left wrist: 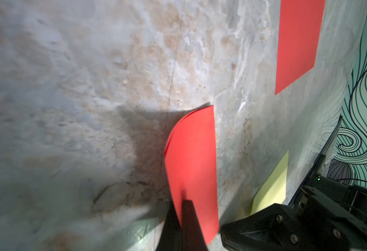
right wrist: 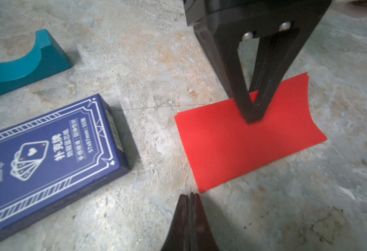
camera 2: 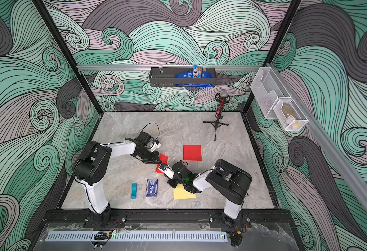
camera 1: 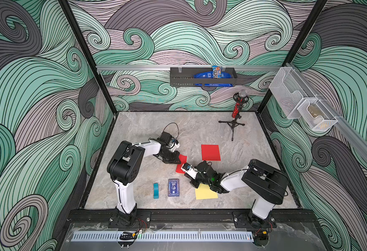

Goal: Fold the square paper along the opposite sides
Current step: Smooth out the paper at the center of the board.

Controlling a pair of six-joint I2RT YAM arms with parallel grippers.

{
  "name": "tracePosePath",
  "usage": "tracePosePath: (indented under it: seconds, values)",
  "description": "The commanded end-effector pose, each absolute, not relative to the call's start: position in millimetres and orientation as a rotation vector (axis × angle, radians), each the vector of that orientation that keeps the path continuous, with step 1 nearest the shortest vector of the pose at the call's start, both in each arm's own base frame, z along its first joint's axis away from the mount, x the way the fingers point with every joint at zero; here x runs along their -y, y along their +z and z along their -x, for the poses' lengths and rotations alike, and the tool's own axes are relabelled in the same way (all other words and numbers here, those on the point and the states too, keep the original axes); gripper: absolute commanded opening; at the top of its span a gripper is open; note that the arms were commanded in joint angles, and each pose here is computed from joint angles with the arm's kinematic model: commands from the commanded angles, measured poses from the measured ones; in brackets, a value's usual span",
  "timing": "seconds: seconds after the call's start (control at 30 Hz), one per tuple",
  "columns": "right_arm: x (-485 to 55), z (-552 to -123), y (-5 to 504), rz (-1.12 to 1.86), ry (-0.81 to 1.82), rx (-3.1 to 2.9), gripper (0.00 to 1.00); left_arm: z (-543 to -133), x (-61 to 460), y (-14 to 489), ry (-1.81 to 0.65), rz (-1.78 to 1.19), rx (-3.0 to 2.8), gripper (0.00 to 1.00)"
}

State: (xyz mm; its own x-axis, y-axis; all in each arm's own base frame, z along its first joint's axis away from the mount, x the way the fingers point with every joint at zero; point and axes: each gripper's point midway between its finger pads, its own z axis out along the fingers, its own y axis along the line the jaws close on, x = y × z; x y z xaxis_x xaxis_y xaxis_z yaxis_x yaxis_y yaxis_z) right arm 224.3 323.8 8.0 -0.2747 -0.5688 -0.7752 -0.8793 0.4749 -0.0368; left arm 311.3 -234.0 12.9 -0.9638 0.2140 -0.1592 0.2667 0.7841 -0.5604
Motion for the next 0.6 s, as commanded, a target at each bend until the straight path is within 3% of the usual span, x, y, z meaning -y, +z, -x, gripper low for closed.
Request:
tracePosePath:
  seconds: [0.0,0.23,0.43,0.57]
  values:
    - [-311,-203,1,1.254,0.579,-2.026,0.01,-307,206,-14,-0.719,-0.328,-2.983,0.00]
    - [-330,-262,67,1.060,0.675,-1.864,0.02,-305,206,-13,-0.730,-0.323,-2.981,0.00]
    - [-330,-318,47,0.988,0.557,-1.919,0.01,-304,206,-14,-0.732,-0.318,-2.984,0.00]
    - [-332,-324,23,1.010,0.533,-1.969,0.01,-305,206,-14,-0.733,-0.313,-2.981,0.00]
